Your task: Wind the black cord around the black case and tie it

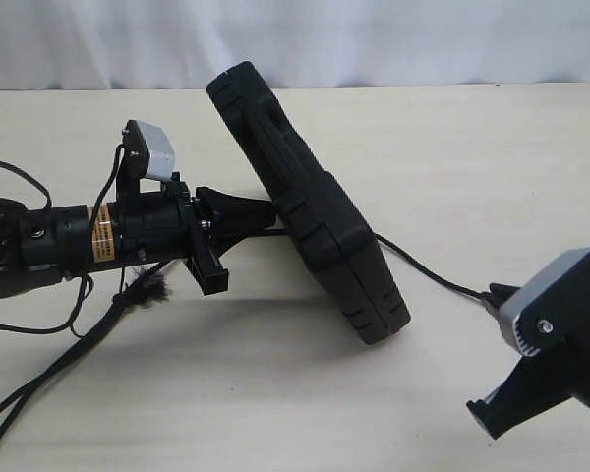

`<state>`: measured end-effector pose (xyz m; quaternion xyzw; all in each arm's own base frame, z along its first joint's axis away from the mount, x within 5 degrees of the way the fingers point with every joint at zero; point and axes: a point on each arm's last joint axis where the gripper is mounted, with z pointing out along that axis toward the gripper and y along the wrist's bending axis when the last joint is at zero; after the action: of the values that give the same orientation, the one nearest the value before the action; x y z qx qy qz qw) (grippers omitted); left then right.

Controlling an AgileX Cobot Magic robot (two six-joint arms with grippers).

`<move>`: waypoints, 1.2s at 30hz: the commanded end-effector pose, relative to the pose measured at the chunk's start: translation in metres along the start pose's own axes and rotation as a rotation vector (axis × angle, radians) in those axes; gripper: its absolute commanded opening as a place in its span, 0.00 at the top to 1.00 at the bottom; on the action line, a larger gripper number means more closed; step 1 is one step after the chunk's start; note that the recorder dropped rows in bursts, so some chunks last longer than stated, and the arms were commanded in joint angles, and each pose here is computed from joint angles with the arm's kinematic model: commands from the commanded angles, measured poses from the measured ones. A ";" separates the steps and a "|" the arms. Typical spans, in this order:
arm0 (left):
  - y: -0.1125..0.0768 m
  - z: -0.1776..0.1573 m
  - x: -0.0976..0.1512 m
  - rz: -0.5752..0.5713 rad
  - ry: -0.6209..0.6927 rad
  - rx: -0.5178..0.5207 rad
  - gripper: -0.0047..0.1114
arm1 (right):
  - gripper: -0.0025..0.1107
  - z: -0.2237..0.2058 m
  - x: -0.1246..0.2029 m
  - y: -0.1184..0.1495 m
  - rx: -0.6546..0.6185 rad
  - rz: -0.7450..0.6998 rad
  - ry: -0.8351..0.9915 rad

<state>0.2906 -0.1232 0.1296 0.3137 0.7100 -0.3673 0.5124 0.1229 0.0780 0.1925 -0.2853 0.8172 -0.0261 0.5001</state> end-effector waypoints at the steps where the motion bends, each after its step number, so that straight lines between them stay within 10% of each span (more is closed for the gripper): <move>1: 0.000 0.000 0.000 -0.012 -0.005 0.000 0.96 | 0.94 -0.002 0.012 0.005 0.009 -0.019 -0.031; 17: 0.000 0.000 0.001 -0.011 -0.004 0.001 0.96 | 0.92 -0.016 0.002 0.027 -0.085 0.109 -0.159; 28: 0.000 0.000 0.001 -0.012 -0.005 0.000 0.96 | 0.26 -0.015 -0.019 0.037 -0.131 0.123 -0.169; 36: 0.000 0.000 0.001 -0.012 -0.005 0.000 0.96 | 0.23 0.015 -0.043 0.069 -0.065 -0.069 -0.092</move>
<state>0.2906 -0.1232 0.1296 0.3137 0.7100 -0.3673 0.5124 0.1140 0.1503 0.1990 -0.3194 0.7891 0.0257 0.5241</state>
